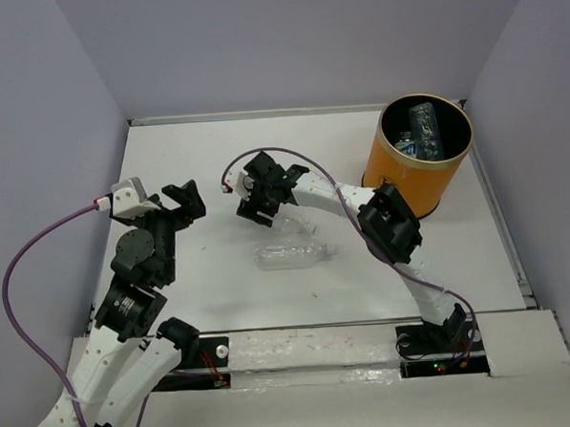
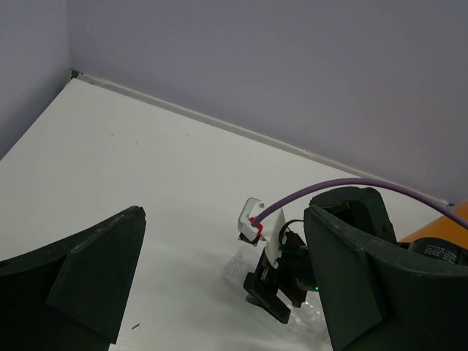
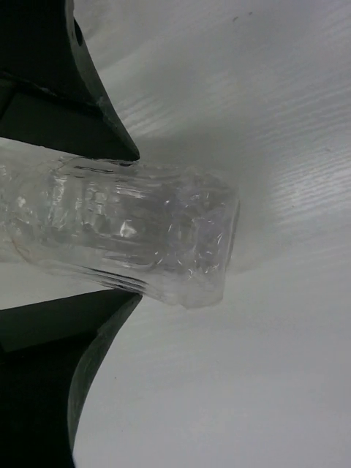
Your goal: Put the plastic bottles in the bin
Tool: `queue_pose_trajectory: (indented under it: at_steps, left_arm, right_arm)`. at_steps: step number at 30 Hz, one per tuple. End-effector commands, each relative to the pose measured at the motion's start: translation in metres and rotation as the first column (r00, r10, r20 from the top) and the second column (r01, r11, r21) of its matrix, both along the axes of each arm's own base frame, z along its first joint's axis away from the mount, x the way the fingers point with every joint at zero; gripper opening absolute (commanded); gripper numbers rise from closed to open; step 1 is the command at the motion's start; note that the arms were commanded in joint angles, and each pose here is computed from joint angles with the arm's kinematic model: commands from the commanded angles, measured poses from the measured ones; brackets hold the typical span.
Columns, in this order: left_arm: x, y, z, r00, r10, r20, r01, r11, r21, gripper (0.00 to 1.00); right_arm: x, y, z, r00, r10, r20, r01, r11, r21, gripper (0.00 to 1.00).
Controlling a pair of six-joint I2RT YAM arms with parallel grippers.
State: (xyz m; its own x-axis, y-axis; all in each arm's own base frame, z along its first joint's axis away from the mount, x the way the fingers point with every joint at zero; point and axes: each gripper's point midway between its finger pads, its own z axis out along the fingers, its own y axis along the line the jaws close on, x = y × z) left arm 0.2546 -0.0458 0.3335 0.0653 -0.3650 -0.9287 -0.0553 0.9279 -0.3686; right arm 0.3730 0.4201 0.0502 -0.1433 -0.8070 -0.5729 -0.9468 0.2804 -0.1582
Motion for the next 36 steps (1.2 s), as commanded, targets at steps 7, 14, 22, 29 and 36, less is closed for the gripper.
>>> queue_pose_trajectory:
  at_steps: [7,14,22,29,36]
  left_arm:
    - [0.007,-0.004,0.009,0.999,-0.013,0.03,0.013,1.0,0.001,0.99]
    - [0.011,-0.029,0.007,0.99,-0.141,0.029,0.14,0.99,0.035,0.99]
    - [0.02,-0.063,-0.009,0.958,-0.285,-0.039,0.287,0.956,0.057,0.99]
    - [0.025,-0.078,-0.021,0.935,-0.343,-0.09,0.349,0.935,0.055,0.99]
    - [0.032,-0.104,-0.054,0.878,-0.417,-0.234,0.412,0.908,-0.076,0.99]
  right_arm:
    - [0.062,0.012,0.106,0.931,-0.104,0.349,0.033,0.979,0.202,0.53]
    - [0.091,-0.053,0.276,0.738,-0.438,0.514,0.139,0.843,0.519,0.51]
    - [0.111,-0.268,0.403,0.302,-0.882,0.361,0.301,0.447,0.842,0.5]
    - [0.105,-0.412,0.399,0.009,-0.975,0.223,0.365,0.211,0.907,0.5]
    - [0.113,-0.425,0.346,0.06,-0.98,0.192,0.451,0.198,0.87,0.52]
